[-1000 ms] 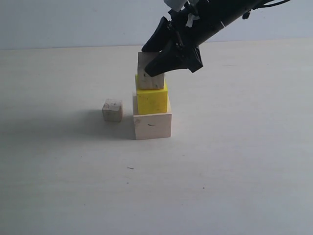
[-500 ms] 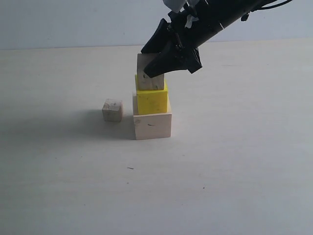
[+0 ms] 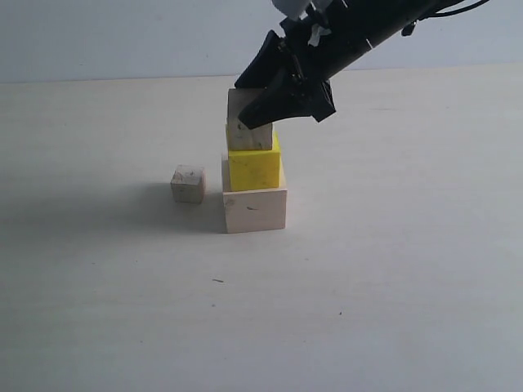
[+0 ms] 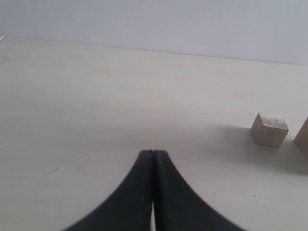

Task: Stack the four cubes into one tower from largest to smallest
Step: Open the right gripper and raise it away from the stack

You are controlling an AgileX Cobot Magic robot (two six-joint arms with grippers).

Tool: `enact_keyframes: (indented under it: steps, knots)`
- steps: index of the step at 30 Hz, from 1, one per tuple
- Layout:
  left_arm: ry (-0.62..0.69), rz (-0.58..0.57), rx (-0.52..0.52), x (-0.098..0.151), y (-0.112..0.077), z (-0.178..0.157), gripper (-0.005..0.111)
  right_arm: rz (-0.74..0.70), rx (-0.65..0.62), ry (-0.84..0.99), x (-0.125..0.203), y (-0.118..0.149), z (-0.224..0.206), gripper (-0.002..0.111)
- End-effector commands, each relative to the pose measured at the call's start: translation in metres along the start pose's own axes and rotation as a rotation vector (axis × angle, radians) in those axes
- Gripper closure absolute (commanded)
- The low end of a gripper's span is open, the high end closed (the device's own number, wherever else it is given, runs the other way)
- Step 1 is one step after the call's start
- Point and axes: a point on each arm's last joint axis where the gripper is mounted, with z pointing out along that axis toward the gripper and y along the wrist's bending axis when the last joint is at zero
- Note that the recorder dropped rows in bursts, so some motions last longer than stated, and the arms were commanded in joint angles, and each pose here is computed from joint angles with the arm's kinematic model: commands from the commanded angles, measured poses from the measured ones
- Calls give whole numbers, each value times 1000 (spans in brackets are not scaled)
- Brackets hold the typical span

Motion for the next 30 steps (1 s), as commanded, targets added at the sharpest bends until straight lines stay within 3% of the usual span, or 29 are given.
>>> enact_keyframes:
  steps: [1,14,23,26,30]
  knots:
    - [-12,8,5,0,0,0,107,2,9,-30,-4,-1,-1,44]
    - [-12,8,5,0,0,0,107,-15,24,-31,-12,2,-9,42]
    - [-12,8,5,0,0,0,107,22,136,-51,-29,8,-57,43]
    - [-12,8,5,0,0,0,107,76,181,-65,-37,14,-77,49]
    - [-12,8,5,0,0,0,107,132,230,-90,-52,25,-99,68]
